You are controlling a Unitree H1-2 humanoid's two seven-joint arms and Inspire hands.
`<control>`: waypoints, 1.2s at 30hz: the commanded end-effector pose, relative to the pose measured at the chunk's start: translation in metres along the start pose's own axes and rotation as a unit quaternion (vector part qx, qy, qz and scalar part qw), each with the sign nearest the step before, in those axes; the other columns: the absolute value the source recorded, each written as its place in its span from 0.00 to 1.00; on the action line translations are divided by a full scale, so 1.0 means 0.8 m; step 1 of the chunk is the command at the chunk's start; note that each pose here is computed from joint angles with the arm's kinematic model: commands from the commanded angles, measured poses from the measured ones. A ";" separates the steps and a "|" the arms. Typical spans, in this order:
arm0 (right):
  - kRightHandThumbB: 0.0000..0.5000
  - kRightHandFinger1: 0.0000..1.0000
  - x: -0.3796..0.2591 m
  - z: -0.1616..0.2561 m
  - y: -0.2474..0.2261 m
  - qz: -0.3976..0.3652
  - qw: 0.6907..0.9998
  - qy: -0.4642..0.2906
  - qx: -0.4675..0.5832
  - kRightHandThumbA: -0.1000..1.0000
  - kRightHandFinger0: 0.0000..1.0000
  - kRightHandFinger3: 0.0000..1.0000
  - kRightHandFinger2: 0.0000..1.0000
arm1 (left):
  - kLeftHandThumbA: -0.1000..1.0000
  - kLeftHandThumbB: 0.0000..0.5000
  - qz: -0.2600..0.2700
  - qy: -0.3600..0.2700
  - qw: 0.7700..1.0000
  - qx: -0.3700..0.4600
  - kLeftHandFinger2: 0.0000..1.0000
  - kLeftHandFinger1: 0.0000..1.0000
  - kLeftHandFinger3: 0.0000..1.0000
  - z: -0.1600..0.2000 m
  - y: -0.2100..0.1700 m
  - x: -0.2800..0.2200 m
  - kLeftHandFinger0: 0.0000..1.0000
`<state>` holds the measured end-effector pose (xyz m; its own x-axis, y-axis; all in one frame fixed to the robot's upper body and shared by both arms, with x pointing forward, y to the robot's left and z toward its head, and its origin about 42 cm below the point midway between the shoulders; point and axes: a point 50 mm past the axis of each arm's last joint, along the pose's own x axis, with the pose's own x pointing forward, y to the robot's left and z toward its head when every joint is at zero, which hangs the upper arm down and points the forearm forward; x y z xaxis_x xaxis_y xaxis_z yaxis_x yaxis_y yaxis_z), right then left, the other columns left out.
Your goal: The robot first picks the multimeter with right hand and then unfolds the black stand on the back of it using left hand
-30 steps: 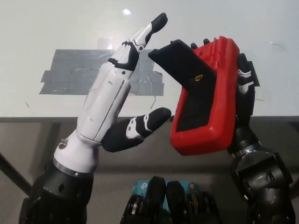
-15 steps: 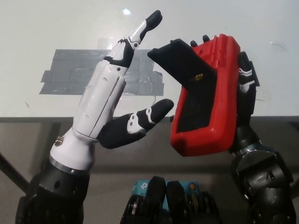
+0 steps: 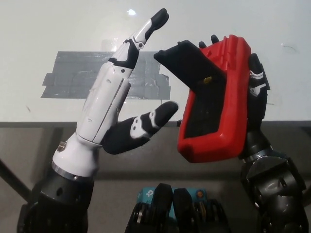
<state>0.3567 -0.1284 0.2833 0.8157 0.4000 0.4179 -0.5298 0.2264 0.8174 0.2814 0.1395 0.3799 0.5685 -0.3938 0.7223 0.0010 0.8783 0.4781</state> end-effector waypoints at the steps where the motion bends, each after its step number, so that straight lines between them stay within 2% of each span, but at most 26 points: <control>1: 0.20 0.01 0.019 0.009 0.036 0.068 0.998 -0.007 -0.001 0.00 0.00 0.78 0.64 | 0.95 0.52 0.005 -0.032 0.999 -0.010 1.00 1.00 1.00 0.015 0.002 0.005 1.00; 2: 0.20 0.01 0.020 0.010 0.038 0.072 0.997 -0.007 -0.001 0.00 0.00 0.78 0.65 | 0.95 0.51 0.003 -0.032 0.999 -0.017 1.00 1.00 1.00 0.016 0.003 0.007 1.00; 3: 0.22 0.01 0.021 0.011 0.038 0.071 0.997 -0.007 -0.002 0.00 0.00 0.78 0.65 | 0.95 0.52 -0.002 -0.029 0.999 -0.031 1.00 1.00 1.00 0.016 0.002 0.007 0.94; 4: 0.23 0.01 0.021 0.011 0.038 0.070 0.997 -0.008 -0.002 0.00 0.00 0.78 0.66 | 0.96 0.52 -0.004 -0.029 0.999 -0.036 1.00 0.97 1.00 0.017 0.002 0.007 0.79; 7: 0.23 0.00 0.023 0.012 0.040 0.071 0.997 -0.008 -0.003 0.00 0.00 0.74 0.67 | 0.99 0.52 -0.006 -0.029 0.999 -0.039 0.97 0.86 1.00 0.020 0.003 0.008 0.69; 9: 0.24 0.00 0.023 0.013 0.040 0.073 0.997 -0.008 -0.003 0.00 0.00 0.68 0.62 | 0.99 0.49 -0.007 -0.029 0.999 -0.039 0.94 0.82 1.00 0.021 0.004 0.008 0.70; 13: 0.22 0.00 0.025 0.014 0.040 0.082 0.997 -0.011 0.001 0.00 0.00 0.66 0.63 | 1.00 0.46 -0.006 -0.029 0.999 -0.041 0.89 0.76 1.00 0.024 0.004 0.006 0.70; 14: 0.25 0.00 0.024 0.014 0.040 0.080 0.997 -0.013 -0.002 0.00 0.00 0.67 0.62 | 1.00 0.47 -0.007 -0.028 0.999 -0.041 0.89 0.76 1.00 0.024 0.004 0.006 0.71; 16: 0.28 0.00 0.024 0.016 0.042 0.069 0.997 -0.020 -0.010 0.00 0.00 0.61 0.53 | 1.00 0.46 -0.010 -0.027 0.999 -0.041 0.89 0.77 1.00 0.025 0.005 0.005 0.74; 19: 0.26 0.00 0.025 0.018 0.044 0.065 0.997 -0.025 -0.020 0.00 0.00 0.61 0.52 | 1.00 0.48 -0.012 -0.026 0.999 -0.042 0.88 0.79 1.00 0.026 0.004 0.004 0.82; 22: 0.24 0.00 0.027 0.020 0.046 0.063 0.997 -0.026 -0.020 0.00 0.00 0.79 0.49 | 0.98 0.49 -0.012 -0.028 0.999 -0.044 0.85 0.81 1.00 0.028 0.003 0.003 0.96; 24: 0.23 0.00 0.029 0.021 0.048 0.063 0.997 -0.029 -0.018 0.00 0.00 0.80 0.48 | 0.98 0.47 -0.010 -0.029 0.999 -0.042 0.85 0.82 1.00 0.031 0.002 0.002 1.00; 26: 0.23 0.00 0.030 0.022 0.048 0.062 0.997 -0.032 -0.013 0.00 0.00 0.78 0.39 | 0.95 0.48 -0.011 -0.029 0.999 -0.044 0.88 0.84 1.00 0.033 0.001 0.001 0.95; 27: 0.27 0.00 0.031 0.022 0.049 0.056 0.998 -0.034 -0.007 0.00 0.00 0.74 0.33 | 0.95 0.49 -0.010 -0.030 0.999 -0.044 0.88 0.84 1.00 0.034 0.001 0.000 0.95; 28: 0.29 0.00 0.033 0.023 0.051 0.049 0.998 -0.035 -0.005 0.00 0.00 0.70 0.30 | 0.95 0.48 -0.010 -0.031 0.999 -0.043 0.88 0.84 1.00 0.035 0.001 0.000 0.95; 29: 0.30 0.00 0.034 0.023 0.052 0.044 0.998 -0.035 -0.004 0.00 0.00 0.71 0.30 | 0.94 0.46 -0.011 -0.032 0.998 -0.045 0.88 0.83 1.00 0.036 0.000 0.000 0.95; 31: 0.28 0.00 0.036 0.021 0.055 0.034 0.999 -0.039 0.010 0.00 0.00 0.72 0.27 | 0.93 0.44 -0.013 -0.036 0.998 -0.053 0.88 0.81 1.00 0.036 -0.001 -0.001 0.91; 32: 0.27 0.00 0.038 0.020 0.056 0.031 0.998 -0.040 0.024 0.00 0.00 0.74 0.28 | 0.93 0.44 -0.014 -0.038 0.998 -0.056 0.88 0.80 1.00 0.036 -0.002 -0.001 0.90; 33: 0.28 0.00 0.038 0.019 0.058 0.027 0.998 -0.044 0.033 0.00 0.00 0.82 0.29 | 0.93 0.44 -0.015 -0.038 0.997 -0.058 0.88 0.81 1.00 0.036 -0.003 -0.002 0.90; 34: 0.24 0.00 0.039 0.018 0.061 0.028 0.998 -0.044 0.047 0.00 0.00 0.93 0.32 | 0.93 0.46 -0.016 -0.040 0.997 -0.059 0.88 0.82 1.00 0.037 -0.004 -0.003 0.88; 35: 0.24 0.00 0.040 0.018 0.063 0.026 0.997 -0.046 0.056 0.00 0.00 0.97 0.34 | 0.94 0.48 -0.018 -0.041 0.997 -0.061 0.89 0.82 1.00 0.036 -0.005 -0.004 0.86; 36: 0.24 0.00 0.041 0.018 0.064 0.023 0.997 -0.047 0.059 0.00 0.00 0.99 0.39 | 0.94 0.47 -0.018 -0.041 0.997 -0.061 0.89 0.81 1.00 0.036 -0.005 -0.004 0.84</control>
<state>0.3647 -0.1255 0.3088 0.8409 0.3476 0.4148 -0.5013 0.2117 0.8390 0.2651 0.1335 0.3848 0.5521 -0.4238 0.7180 0.0976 0.8881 0.4492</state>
